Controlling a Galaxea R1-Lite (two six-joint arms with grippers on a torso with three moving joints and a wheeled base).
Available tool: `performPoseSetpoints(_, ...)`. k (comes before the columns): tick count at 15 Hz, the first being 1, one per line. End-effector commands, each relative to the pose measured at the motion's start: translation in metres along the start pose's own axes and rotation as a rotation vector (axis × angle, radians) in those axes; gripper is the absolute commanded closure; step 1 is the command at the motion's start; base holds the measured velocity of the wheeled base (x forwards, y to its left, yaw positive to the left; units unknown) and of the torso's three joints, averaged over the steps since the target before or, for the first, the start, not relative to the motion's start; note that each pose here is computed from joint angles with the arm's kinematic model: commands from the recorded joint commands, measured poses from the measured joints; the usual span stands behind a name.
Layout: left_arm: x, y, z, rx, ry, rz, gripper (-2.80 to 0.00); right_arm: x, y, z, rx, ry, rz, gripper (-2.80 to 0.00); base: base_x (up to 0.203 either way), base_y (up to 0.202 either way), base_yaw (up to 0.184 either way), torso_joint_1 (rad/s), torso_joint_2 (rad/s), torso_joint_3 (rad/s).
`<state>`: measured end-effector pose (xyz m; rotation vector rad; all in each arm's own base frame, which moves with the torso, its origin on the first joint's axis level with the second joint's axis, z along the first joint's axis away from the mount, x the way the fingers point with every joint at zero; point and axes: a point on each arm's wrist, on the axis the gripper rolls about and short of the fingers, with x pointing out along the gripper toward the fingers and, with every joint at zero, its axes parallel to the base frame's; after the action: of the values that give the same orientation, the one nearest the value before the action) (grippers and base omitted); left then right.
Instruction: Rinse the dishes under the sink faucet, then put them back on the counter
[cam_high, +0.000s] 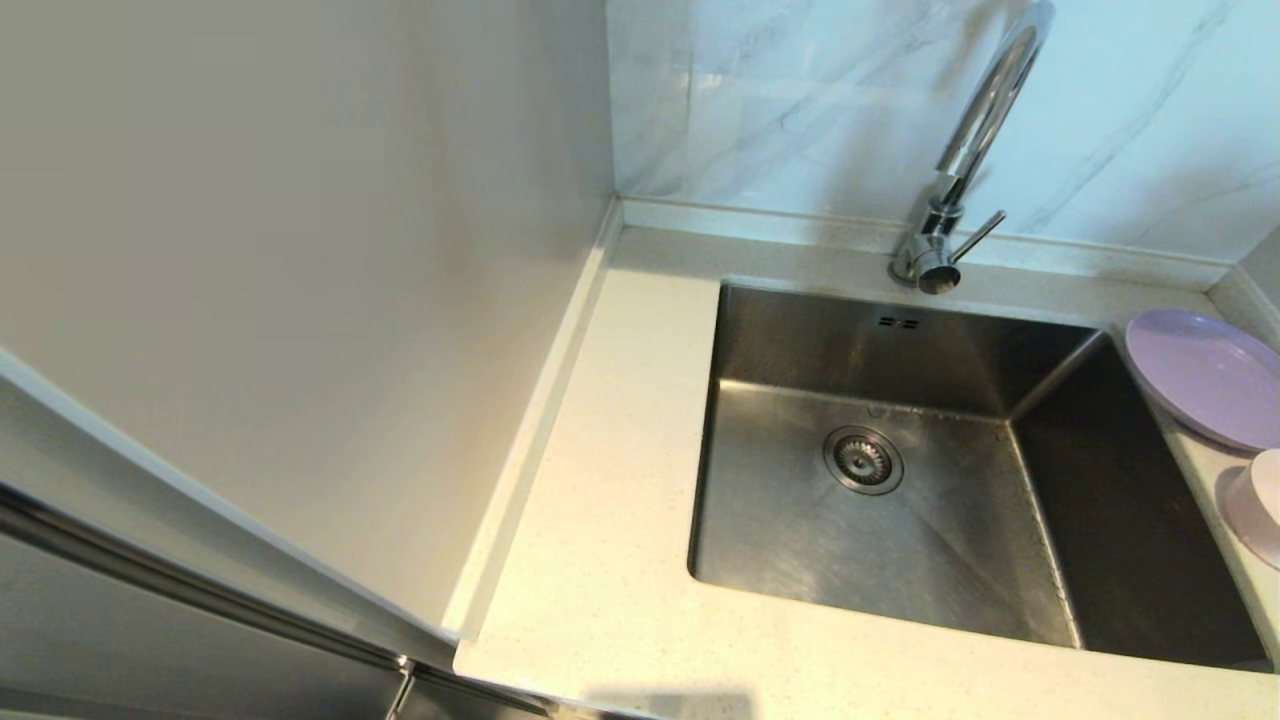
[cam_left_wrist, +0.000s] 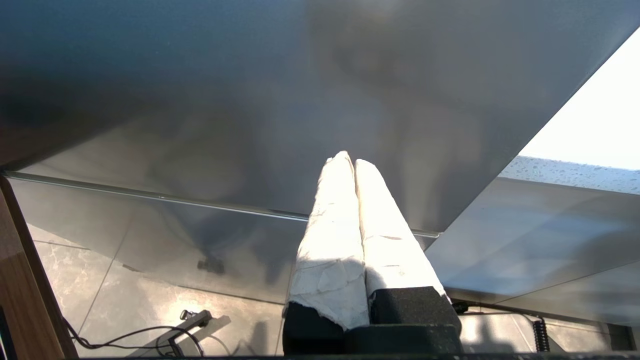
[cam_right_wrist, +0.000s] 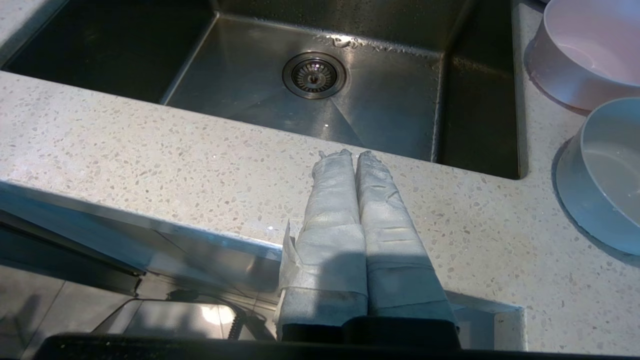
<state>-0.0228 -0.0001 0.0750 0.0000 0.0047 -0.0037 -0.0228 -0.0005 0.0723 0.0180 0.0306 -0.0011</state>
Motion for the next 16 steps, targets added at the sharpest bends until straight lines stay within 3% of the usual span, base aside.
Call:
performPoseSetpoints(1, 0.0, 0.0, 0.0, 0.0, 0.0, 0.0, 0.0, 0.0008, 0.0, -0.0024, 0.0, 0.011, 0.001, 0.0, 0.0, 0.0, 0.0, 0.0, 0.0, 0.0)
performPoseSetpoints(16, 0.0, 0.0, 0.0, 0.0, 0.0, 0.001, 0.0, 0.0008, 0.0, -0.0025, 0.0, 0.011, -0.001, 0.0, 0.0, 0.0, 0.0, 0.0, 0.0, 0.0)
